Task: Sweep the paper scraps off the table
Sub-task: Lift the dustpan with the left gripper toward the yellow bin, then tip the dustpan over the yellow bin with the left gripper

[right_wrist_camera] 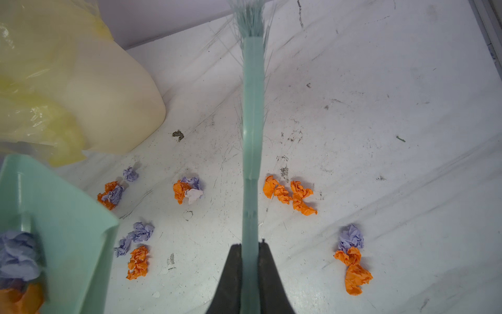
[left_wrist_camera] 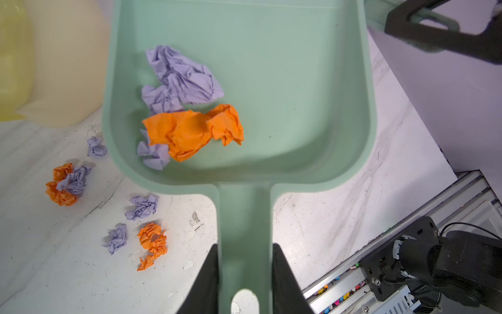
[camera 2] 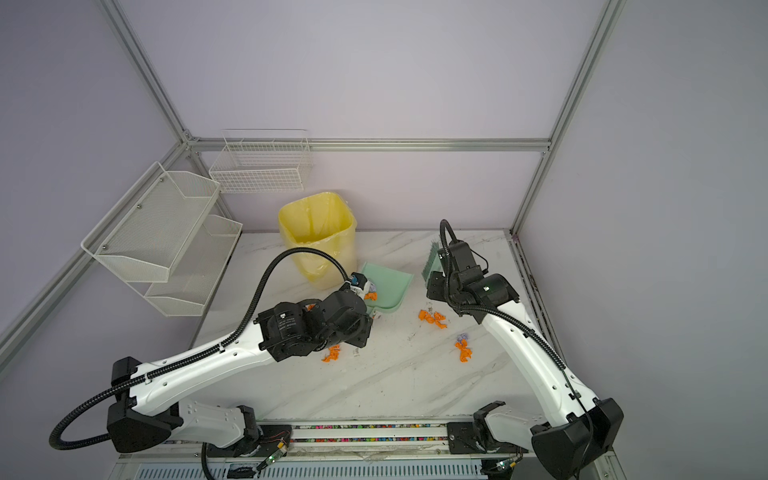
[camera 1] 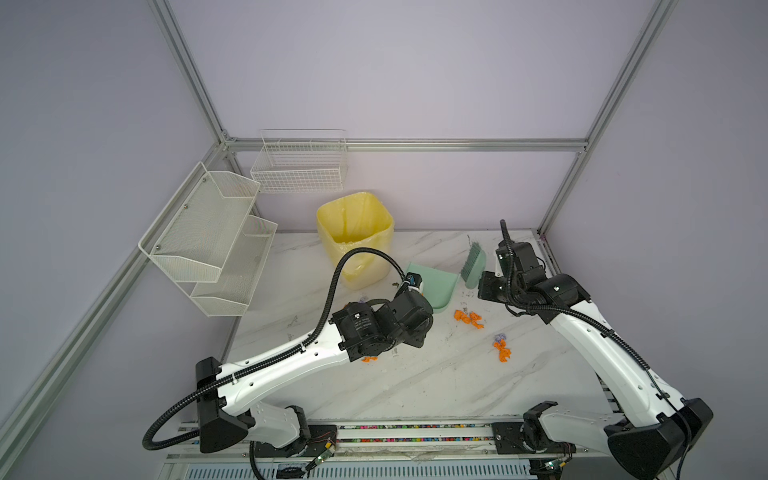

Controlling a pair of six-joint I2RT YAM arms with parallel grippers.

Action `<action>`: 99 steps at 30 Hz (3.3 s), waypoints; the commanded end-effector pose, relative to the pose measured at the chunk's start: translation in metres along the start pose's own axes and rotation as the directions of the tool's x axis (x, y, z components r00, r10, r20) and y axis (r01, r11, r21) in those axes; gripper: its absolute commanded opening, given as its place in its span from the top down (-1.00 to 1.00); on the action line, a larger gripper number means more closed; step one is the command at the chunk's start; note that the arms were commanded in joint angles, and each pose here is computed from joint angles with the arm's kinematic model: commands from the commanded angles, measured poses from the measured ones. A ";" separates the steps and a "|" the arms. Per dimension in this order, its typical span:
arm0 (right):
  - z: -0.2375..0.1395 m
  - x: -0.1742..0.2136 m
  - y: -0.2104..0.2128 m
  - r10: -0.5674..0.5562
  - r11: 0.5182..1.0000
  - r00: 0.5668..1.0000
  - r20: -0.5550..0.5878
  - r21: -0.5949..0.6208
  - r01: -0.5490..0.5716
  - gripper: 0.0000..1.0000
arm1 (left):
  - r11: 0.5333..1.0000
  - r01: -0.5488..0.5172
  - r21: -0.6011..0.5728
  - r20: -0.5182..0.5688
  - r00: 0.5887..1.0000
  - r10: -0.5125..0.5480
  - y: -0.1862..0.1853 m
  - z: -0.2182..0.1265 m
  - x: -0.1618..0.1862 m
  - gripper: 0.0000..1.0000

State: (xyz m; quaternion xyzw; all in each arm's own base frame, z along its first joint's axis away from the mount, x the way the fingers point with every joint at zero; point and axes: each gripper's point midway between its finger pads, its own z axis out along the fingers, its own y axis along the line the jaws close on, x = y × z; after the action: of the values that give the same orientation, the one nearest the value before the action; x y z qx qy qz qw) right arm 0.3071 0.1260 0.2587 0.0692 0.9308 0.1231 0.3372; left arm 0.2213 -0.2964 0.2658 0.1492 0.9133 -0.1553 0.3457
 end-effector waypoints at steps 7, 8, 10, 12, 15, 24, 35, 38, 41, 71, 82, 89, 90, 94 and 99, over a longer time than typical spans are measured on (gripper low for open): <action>-0.003 -0.004 0.000 0.005 1.000 0.999 0.031 -0.011 -0.005 1.00 | 0.994 0.054 0.094 0.172 0.983 -0.069 -0.005 -0.037 -0.074 0.93; -0.002 -0.004 -0.001 0.005 1.000 1.000 0.029 -0.010 -0.005 1.00 | 0.993 0.058 0.100 0.173 0.982 -0.075 -0.004 -0.037 -0.076 0.93; -0.001 -0.004 0.000 0.003 1.000 1.000 0.028 -0.010 -0.003 1.00 | 0.991 0.072 0.113 0.175 0.980 -0.091 -0.001 -0.037 -0.083 0.93; -0.001 -0.003 -0.001 0.003 1.000 1.000 0.027 -0.010 -0.003 1.00 | 0.989 0.084 0.122 0.178 0.978 -0.105 0.001 -0.036 -0.089 0.93; 0.001 -0.002 -0.001 0.002 1.000 1.000 0.026 -0.010 -0.002 1.00 | 0.984 0.102 0.143 0.183 0.975 -0.127 0.004 -0.036 -0.100 0.93; 0.005 0.001 0.000 0.003 1.000 1.000 0.020 -0.021 -0.002 1.00 | 0.979 0.136 0.154 0.219 0.961 -0.167 0.023 -0.032 -0.137 0.93; 0.006 0.003 0.000 0.003 1.000 1.000 0.021 -0.029 -0.002 1.00 | 0.958 0.206 0.199 0.253 0.934 -0.253 0.056 -0.037 -0.178 0.92; 0.006 0.003 0.001 0.001 1.000 1.000 0.022 -0.029 0.000 1.00 | 0.943 0.235 0.235 0.245 0.925 -0.292 0.063 -0.034 -0.185 0.92; 0.005 0.003 0.002 0.001 0.999 1.000 0.024 -0.034 0.000 1.00 | 0.924 0.272 0.268 0.233 0.912 -0.336 0.074 -0.031 -0.191 0.92; -0.003 0.000 0.005 0.012 0.998 0.999 0.035 -0.061 -0.010 1.00 | 0.419 0.561 0.714 -0.050 0.637 -0.769 0.165 -0.019 -0.193 0.93; -0.004 -0.001 0.005 0.013 0.998 0.999 0.039 -0.061 -0.011 1.00 | 0.111 0.501 0.859 -0.195 0.519 -0.832 0.192 -0.037 -0.207 0.94; -0.004 -0.001 0.006 0.015 0.998 0.999 0.034 -0.064 -0.012 1.00 | -0.033 0.427 0.904 -0.254 0.472 -0.844 0.203 -0.047 -0.208 0.93; -0.004 -0.001 0.007 0.015 0.998 0.999 0.034 -0.065 -0.013 1.00 | -0.046 0.421 0.906 -0.262 0.473 -0.841 0.203 -0.048 -0.209 0.93; -0.005 -0.002 0.007 0.021 0.998 0.999 0.038 -0.065 -0.018 1.00 | -0.021 0.409 0.912 -0.243 0.501 -0.831 0.198 -0.054 -0.209 0.93; -0.006 -0.003 0.006 0.035 0.998 0.999 0.033 -0.059 -0.033 1.00 | 0.117 0.431 0.894 -0.166 0.563 -0.810 0.186 -0.061 -0.207 0.91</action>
State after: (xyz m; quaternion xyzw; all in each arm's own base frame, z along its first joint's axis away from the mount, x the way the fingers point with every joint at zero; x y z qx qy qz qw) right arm 0.3023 0.1317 0.2516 0.0638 0.9287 0.1452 0.3351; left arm 0.4300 -0.1349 0.3878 -0.1961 0.5654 -0.7651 0.2375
